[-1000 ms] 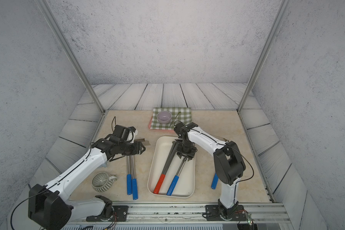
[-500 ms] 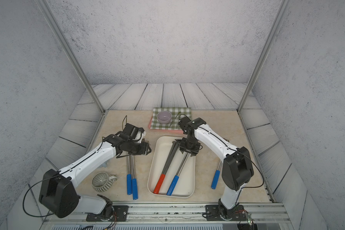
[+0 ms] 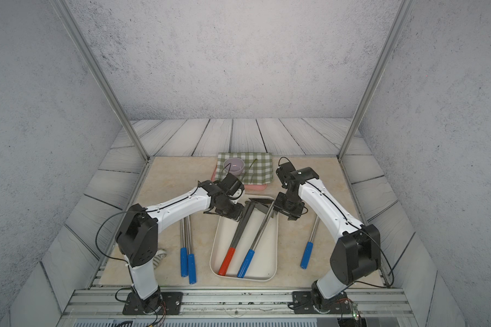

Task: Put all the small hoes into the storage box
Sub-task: Place the hoe in the storage box, then adjust the hoe in the storage box, then adjust the storage box at the center of the board.

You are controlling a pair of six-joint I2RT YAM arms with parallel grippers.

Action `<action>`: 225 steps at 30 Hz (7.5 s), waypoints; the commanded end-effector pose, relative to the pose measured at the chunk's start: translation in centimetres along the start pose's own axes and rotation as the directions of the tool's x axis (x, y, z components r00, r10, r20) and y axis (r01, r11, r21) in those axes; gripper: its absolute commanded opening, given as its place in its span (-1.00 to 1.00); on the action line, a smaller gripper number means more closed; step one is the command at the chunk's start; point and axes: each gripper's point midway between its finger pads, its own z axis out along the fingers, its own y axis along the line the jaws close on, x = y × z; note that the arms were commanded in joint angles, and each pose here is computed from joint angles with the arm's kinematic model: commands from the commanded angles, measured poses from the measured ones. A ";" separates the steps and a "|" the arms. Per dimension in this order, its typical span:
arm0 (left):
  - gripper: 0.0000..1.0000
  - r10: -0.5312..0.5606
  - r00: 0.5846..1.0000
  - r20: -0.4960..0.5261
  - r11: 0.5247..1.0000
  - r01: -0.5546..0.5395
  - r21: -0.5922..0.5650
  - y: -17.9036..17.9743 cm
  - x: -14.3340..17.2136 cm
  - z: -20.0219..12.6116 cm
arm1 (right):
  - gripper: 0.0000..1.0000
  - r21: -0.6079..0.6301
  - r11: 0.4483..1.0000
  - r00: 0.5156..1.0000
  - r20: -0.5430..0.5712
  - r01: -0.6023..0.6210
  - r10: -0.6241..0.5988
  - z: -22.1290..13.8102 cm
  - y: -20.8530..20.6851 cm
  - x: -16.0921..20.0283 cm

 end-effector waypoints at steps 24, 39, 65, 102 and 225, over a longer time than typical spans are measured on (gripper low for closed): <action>-0.02 0.045 0.986 -0.162 0.989 -0.066 -0.129 0.8 0.6 6.6 | 0.03 -0.005 1.000 0.999 -0.045 0.017 -0.017 1.3 -1.5 0.6; -0.71 0.003 0.994 -0.109 0.979 -0.025 -0.202 2.0 0.5 4.3 | 0.03 -0.009 1.000 0.999 -0.042 0.015 -0.015 1.2 -1.6 0.6; -0.86 -0.165 0.986 0.027 0.954 0.167 -0.250 4.4 -0.7 0.0 | 0.03 -0.015 1.000 0.997 -0.079 0.011 -0.013 2.7 -1.0 0.7; -0.76 -0.210 0.978 0.005 0.960 0.207 -0.188 4.7 -0.1 0.9 | -0.20 -0.032 0.998 0.987 -0.151 0.054 -0.059 8.8 7.7 0.0; -0.61 -0.404 0.915 -0.016 0.915 0.403 -0.035 5.4 3.4 0.1 | 0.29 0.070 0.996 0.991 0.125 -0.063 0.054 1.3 -11.5 -4.4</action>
